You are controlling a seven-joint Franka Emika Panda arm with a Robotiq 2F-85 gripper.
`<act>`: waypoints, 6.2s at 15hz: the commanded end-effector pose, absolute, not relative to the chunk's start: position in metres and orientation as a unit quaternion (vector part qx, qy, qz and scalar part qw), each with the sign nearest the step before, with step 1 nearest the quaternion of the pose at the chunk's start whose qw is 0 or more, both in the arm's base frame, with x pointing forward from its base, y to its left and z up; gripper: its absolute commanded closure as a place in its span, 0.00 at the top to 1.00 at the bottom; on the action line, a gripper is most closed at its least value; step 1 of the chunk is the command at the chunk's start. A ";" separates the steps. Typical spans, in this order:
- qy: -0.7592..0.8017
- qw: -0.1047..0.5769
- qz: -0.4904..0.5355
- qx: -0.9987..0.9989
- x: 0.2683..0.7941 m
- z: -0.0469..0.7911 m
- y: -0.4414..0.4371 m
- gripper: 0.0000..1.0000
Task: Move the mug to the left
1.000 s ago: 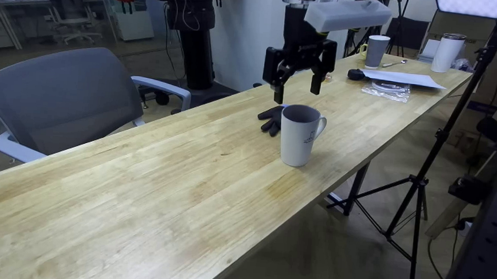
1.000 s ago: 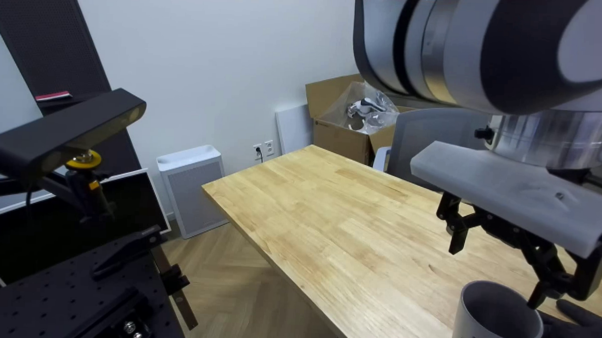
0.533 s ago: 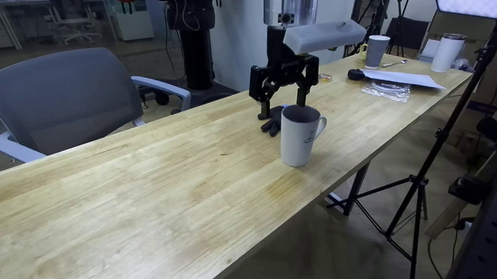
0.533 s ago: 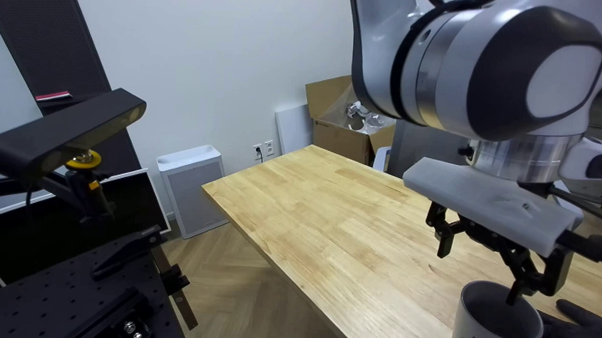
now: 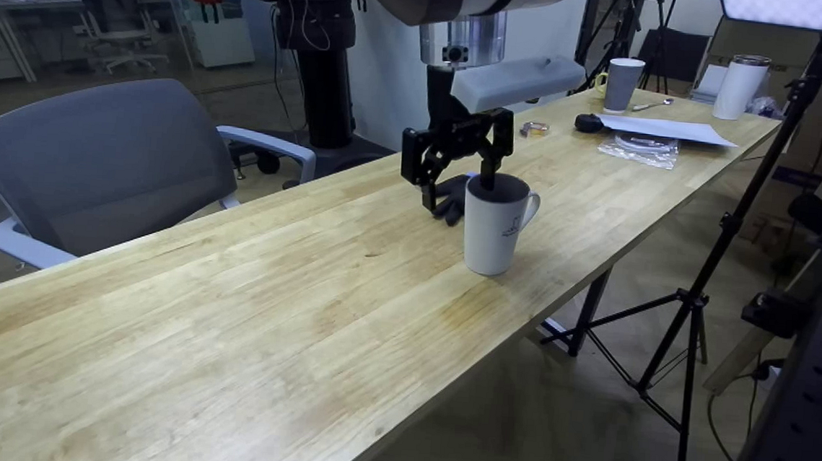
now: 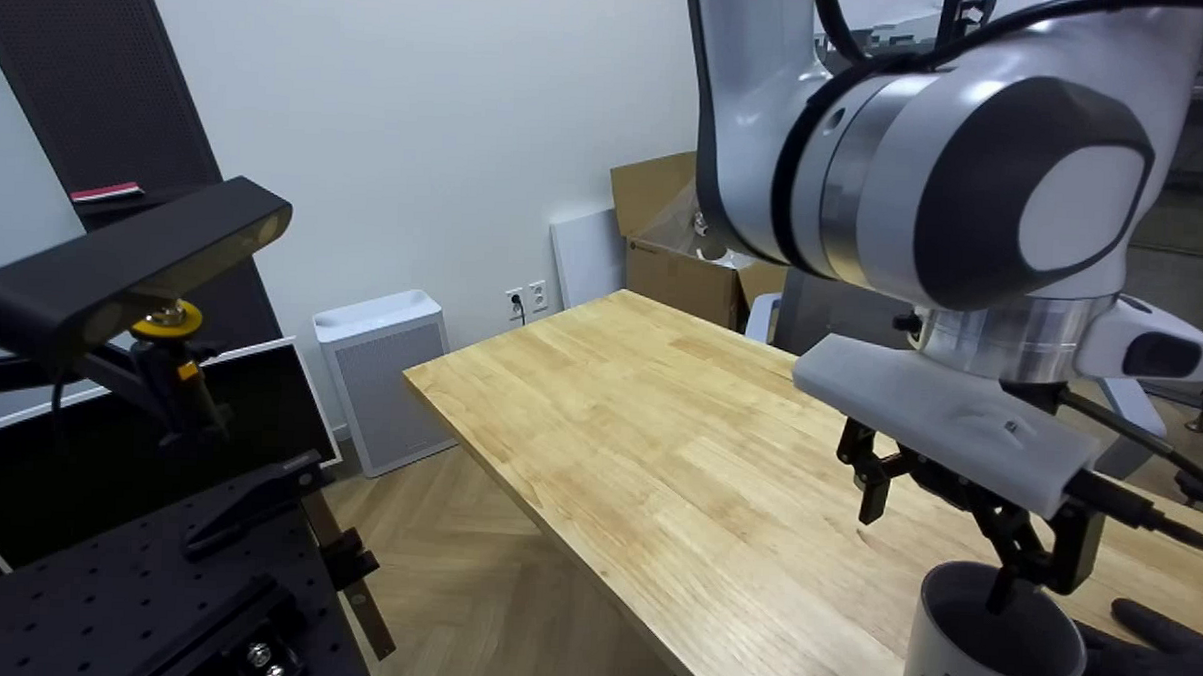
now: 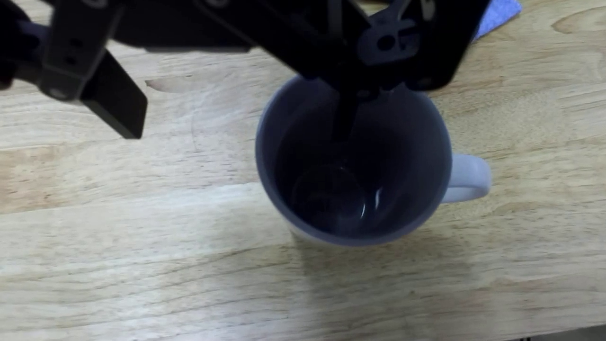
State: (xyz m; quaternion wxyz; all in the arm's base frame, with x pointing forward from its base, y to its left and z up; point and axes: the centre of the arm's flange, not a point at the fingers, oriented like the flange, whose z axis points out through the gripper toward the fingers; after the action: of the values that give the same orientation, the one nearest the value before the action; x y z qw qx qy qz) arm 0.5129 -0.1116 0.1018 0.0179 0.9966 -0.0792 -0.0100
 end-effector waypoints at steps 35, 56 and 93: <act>-0.124 0.060 -0.018 0.990 0.541 0.127 -0.111 0.02; -0.083 0.037 0.017 0.996 0.593 0.149 -0.072 0.02; -0.047 0.089 -0.029 0.995 0.640 0.103 -0.036 0.89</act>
State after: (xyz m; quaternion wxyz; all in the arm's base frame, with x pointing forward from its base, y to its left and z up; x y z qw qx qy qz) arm 0.6281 -0.0409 0.0907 0.0644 0.9972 -0.0330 -0.0213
